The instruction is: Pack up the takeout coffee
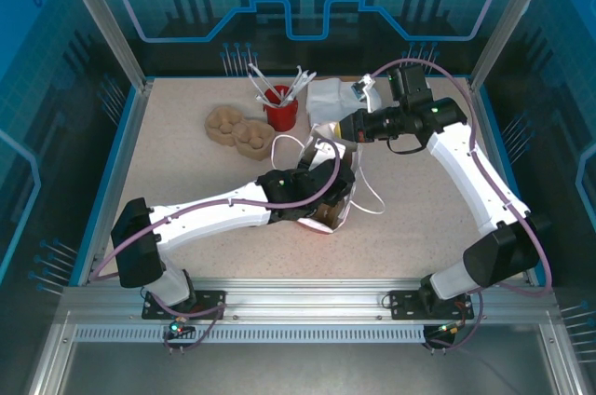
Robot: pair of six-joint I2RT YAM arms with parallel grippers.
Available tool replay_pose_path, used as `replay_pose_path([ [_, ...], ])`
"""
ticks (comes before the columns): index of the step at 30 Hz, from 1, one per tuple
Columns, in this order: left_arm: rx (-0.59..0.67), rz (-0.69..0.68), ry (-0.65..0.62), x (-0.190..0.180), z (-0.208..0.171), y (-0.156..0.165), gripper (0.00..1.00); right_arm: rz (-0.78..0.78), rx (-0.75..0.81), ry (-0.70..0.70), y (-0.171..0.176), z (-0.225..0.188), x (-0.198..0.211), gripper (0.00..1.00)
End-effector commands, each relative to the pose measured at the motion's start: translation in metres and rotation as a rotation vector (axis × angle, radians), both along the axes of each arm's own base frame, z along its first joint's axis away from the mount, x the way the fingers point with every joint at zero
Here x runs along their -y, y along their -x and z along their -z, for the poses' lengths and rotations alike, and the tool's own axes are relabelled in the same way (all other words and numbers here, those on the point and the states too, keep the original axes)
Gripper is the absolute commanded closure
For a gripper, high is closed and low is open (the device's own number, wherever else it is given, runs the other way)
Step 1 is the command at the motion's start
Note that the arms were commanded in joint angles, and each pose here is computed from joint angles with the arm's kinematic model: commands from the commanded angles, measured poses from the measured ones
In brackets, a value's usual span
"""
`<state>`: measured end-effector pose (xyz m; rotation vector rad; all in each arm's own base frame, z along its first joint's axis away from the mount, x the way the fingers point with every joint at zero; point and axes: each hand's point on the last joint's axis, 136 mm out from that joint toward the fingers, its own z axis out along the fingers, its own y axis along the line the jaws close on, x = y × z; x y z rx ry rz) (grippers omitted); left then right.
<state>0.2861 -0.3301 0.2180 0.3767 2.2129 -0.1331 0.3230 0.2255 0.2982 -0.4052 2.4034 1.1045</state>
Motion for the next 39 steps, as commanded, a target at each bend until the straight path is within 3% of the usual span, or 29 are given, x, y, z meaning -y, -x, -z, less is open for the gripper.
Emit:
replay_pose_path([
  [1, 0.066, -0.004, 0.031, -0.001, -0.018, -0.003, 0.34, -0.003, 0.025, -0.034, 0.006, -0.012, -0.004, 1.0],
  [25, 0.075, -0.019, 0.005, -0.001, -0.003, -0.008, 0.32, 0.029, 0.028, -0.084, 0.011, -0.022, -0.004, 1.0],
  [39, 0.12, -0.046, 0.038, -0.006, -0.012, -0.018, 0.31, 0.021, -0.032, -0.088, 0.012, -0.012, -0.007, 1.0],
])
